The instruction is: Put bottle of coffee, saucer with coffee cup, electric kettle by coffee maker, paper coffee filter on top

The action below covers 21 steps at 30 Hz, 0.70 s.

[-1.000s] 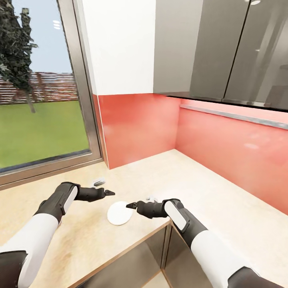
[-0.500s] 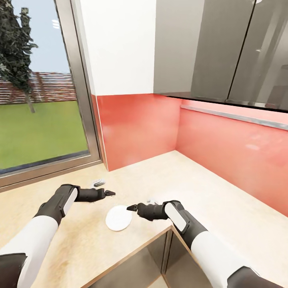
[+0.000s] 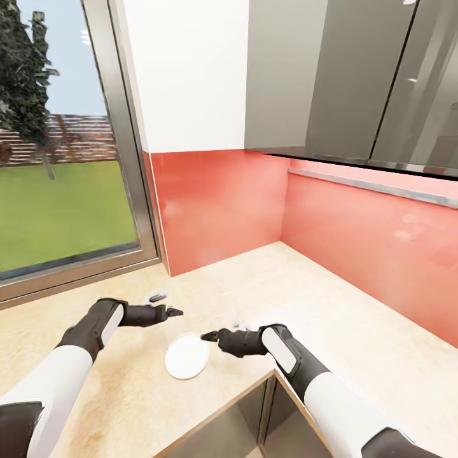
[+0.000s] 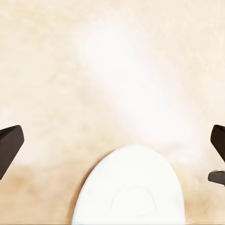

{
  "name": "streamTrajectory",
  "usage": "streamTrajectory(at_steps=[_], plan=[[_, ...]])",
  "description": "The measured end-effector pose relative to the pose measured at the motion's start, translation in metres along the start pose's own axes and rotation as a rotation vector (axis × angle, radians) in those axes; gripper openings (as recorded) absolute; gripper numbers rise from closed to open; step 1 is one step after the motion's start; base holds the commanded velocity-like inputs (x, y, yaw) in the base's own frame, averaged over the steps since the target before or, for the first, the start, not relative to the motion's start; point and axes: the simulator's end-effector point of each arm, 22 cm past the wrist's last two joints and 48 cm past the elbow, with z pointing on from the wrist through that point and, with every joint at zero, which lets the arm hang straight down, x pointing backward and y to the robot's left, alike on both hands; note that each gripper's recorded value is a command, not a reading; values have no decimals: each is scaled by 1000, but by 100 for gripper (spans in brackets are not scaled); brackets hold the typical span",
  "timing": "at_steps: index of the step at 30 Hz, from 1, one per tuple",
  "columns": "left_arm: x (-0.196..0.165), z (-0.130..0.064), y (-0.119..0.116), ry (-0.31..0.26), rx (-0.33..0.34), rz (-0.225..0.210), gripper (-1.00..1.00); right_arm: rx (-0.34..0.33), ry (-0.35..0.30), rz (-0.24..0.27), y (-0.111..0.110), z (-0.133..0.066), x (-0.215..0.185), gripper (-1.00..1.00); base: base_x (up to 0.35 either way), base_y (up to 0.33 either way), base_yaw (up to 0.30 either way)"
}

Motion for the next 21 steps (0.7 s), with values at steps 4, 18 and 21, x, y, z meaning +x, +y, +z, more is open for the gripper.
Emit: streamTrajectory(at_steps=[4,18,21], plan=[[19,8,12,24,-9,-27,100,-12,11,10,-1,2,9,100,2,0,0],[48,20,27,42,-9,-71,100,-12,76,-20,8,18,40,100,6,0,0],[54,21,28,55,-9,-83,100,-11,78,-19,8,18,41,100,172,0,0]])
